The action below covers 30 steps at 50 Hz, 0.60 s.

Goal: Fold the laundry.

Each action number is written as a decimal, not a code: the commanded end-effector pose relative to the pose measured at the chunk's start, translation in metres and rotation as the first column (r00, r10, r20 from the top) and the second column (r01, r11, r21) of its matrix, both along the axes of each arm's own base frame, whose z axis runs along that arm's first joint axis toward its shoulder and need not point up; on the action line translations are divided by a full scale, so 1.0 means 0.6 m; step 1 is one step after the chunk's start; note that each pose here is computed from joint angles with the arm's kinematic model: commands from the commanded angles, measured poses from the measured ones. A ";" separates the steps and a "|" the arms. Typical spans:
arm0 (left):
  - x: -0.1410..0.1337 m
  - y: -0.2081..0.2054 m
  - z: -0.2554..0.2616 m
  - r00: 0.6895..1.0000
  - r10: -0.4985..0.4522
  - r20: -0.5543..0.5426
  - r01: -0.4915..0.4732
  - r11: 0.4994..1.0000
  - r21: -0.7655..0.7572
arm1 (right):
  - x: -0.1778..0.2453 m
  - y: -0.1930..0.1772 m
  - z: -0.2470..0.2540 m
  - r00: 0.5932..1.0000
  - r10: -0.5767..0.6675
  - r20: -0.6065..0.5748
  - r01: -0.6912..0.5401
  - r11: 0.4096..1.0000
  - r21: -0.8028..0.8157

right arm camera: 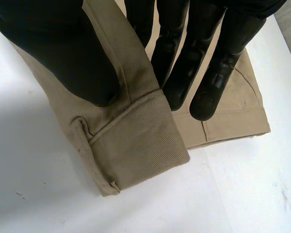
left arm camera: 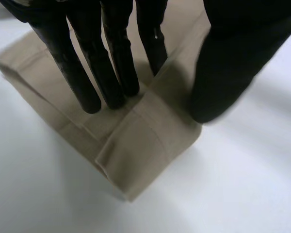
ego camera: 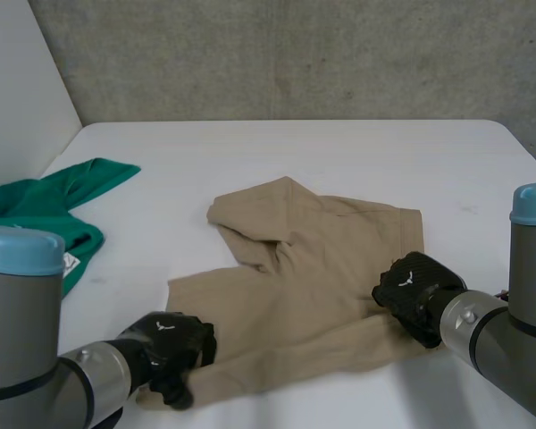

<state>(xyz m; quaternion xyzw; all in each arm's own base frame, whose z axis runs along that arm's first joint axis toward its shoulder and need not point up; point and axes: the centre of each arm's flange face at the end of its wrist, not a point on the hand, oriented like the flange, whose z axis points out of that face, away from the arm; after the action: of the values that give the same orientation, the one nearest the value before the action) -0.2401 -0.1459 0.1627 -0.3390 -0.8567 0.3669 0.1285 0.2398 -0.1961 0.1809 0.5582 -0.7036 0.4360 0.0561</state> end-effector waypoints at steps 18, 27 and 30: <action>-0.129 -0.291 0.165 0.996 0.044 -0.076 -0.088 0.509 -0.856 | 0.097 -0.198 0.114 0.981 0.046 0.190 0.037 0.912 -0.408; -0.135 -0.301 0.422 0.924 -0.072 -0.376 -0.382 -0.166 -0.909 | 0.126 -0.274 0.394 0.757 0.333 0.562 0.345 0.528 -0.776; -0.122 -0.281 0.467 0.900 -0.103 -0.424 -0.436 -0.242 -0.867 | 0.121 -0.264 0.439 0.706 0.408 0.579 0.399 0.447 -0.801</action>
<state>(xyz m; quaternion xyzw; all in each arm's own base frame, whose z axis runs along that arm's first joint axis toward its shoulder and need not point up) -0.3259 -0.3348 0.3741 -0.1999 -0.3601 0.9072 -0.0855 0.3174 -0.3589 0.3596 0.3419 -0.4601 0.8144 0.0907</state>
